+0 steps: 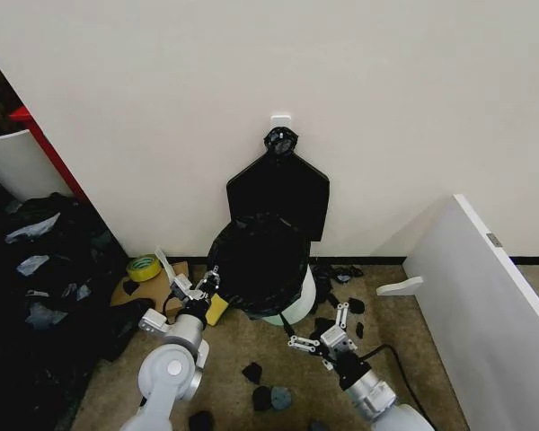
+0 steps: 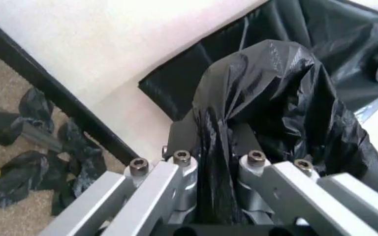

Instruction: Place the garbage bag over the trash bin.

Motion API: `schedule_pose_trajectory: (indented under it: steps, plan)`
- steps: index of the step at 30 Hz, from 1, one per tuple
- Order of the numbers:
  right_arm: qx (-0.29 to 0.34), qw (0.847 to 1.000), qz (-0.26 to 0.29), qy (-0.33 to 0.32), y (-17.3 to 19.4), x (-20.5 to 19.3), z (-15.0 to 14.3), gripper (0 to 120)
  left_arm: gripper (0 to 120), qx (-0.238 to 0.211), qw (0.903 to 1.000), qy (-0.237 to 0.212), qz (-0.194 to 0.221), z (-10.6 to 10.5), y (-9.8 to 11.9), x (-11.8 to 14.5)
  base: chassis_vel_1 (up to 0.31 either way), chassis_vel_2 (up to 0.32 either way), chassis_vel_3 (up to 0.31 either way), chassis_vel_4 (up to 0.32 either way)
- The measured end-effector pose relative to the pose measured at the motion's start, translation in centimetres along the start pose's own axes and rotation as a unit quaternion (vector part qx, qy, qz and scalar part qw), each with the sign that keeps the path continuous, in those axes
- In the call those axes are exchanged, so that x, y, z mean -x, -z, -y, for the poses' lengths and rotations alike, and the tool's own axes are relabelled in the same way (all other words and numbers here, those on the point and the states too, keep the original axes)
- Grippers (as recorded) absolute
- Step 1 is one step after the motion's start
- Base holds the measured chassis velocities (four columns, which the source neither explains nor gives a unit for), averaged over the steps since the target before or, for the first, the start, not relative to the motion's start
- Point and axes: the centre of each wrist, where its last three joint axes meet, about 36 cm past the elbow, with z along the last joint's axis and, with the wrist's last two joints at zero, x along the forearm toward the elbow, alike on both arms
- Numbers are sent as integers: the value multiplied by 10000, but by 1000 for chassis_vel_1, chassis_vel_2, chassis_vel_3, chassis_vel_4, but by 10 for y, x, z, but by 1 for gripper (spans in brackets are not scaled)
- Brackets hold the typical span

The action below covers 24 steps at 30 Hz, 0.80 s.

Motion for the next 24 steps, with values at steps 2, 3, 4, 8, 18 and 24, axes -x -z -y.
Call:
schedule_pose_trajectory:
  steps: [2,3,4,8,18,24]
  plan:
    - [1,10000,-20,-9,-1,1,0,100,5,-3,10000,-20,4,1,0,-1,0,0,0,0]
    - [-30,10000,-45,-19,-4,1,0,100,5,-9,10000,-40,9,2,1,-2,0,0,0,0]
    - [-92,9999,-67,-21,-6,1,1,100,5,-13,10000,-69,11,4,1,-3,0,0,0,0]
    - [-199,9997,-107,-72,-12,3,6,100,5,-12,9998,-175,-1,8,0,-7,0,0,0,0]
    - [-362,9987,-287,-203,-29,5,23,100,5,2,9996,-289,-7,15,-2,-13,0,0,0,0]
    - [-410,9990,25,160,-58,1,50,100,5,30,9993,-360,-34,19,-1,-19,0,0,0,0]
